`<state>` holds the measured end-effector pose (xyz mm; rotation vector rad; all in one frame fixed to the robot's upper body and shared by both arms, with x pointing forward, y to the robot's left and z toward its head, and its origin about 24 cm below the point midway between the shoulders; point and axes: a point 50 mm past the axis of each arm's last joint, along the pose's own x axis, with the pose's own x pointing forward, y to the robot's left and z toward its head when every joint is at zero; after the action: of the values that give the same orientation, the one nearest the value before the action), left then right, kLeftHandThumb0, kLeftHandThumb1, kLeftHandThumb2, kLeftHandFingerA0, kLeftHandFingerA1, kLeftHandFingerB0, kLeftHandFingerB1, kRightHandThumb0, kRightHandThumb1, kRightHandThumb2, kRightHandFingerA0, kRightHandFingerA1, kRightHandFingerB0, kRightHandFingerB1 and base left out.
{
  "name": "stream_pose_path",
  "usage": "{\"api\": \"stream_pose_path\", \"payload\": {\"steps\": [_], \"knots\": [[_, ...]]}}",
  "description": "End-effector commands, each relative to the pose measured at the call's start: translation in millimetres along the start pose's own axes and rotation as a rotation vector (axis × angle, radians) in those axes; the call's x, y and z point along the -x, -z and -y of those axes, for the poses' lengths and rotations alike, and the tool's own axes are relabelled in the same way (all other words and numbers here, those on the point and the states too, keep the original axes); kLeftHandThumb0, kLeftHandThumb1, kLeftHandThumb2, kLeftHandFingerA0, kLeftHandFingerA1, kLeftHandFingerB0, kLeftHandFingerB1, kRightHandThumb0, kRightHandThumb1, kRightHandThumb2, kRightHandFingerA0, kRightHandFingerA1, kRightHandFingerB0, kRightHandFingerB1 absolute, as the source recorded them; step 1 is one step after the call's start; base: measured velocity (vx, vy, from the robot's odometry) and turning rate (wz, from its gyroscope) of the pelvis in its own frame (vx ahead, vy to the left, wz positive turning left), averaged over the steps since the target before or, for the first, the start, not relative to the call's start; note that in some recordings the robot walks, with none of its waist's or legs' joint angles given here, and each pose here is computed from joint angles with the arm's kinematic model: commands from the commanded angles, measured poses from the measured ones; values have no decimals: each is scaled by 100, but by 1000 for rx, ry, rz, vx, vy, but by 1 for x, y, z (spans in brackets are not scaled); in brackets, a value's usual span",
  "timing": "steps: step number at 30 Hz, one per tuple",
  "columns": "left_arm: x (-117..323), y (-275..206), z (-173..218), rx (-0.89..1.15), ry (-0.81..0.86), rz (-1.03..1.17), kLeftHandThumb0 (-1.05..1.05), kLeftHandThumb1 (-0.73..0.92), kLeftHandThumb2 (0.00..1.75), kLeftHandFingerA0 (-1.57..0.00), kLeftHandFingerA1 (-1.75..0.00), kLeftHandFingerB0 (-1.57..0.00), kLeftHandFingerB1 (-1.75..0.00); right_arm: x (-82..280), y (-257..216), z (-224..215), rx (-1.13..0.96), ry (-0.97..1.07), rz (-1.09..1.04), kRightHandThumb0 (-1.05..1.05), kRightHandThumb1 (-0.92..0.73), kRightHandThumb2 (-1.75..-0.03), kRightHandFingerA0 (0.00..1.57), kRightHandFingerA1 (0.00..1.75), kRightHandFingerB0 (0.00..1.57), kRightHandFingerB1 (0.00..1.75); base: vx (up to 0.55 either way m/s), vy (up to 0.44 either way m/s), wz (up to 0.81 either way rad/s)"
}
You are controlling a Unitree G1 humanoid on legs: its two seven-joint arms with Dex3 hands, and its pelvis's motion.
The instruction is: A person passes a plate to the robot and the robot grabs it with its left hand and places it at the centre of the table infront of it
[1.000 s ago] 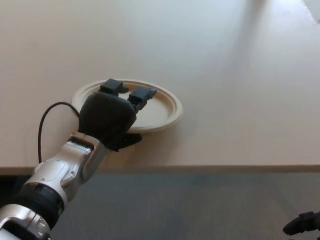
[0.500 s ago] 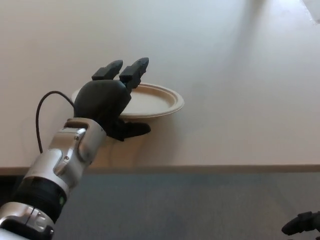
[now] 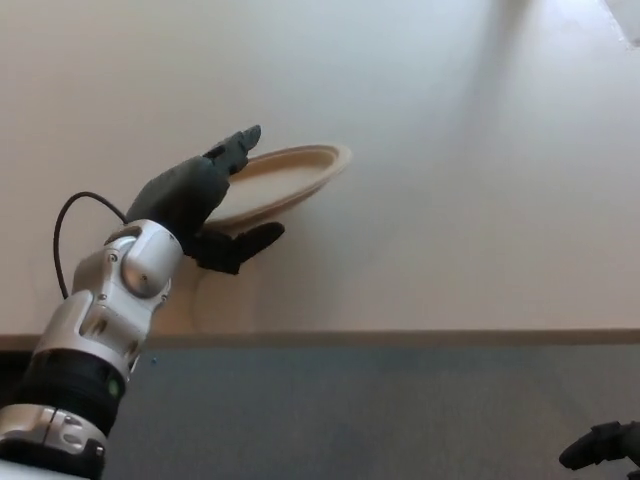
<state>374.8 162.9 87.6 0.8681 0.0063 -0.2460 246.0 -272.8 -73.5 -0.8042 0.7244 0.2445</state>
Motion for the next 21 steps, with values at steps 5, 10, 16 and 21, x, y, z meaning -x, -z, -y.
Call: {"api": "stream_pose_path", "payload": {"steps": [5,10,16,21], "knots": [[5,12,3,858,437,-158,-96,90,127,-9,-38,-7,-10,1,2,13,41,-16,-25,-46,-59,-57,76,66,58,56,0,0,0],[5,6,0,833,433,-147,-95,90,128,-8,-40,-7,-10,0,0,14,48,-15,-21,-47,-59,-57,75,66,58,55,0,0,0],[3,0,-6,820,426,-134,-95,82,123,-3,-30,-2,-9,0,-5,19,36,-3,-1,-47,-41,-88,78,79,50,64,0,0,0],[1,-5,-15,759,420,-123,-94,74,114,-1,-26,0,-9,-2,-10,25,37,7,5,-47,-41,-88,78,79,49,64,0,0,0]]}}
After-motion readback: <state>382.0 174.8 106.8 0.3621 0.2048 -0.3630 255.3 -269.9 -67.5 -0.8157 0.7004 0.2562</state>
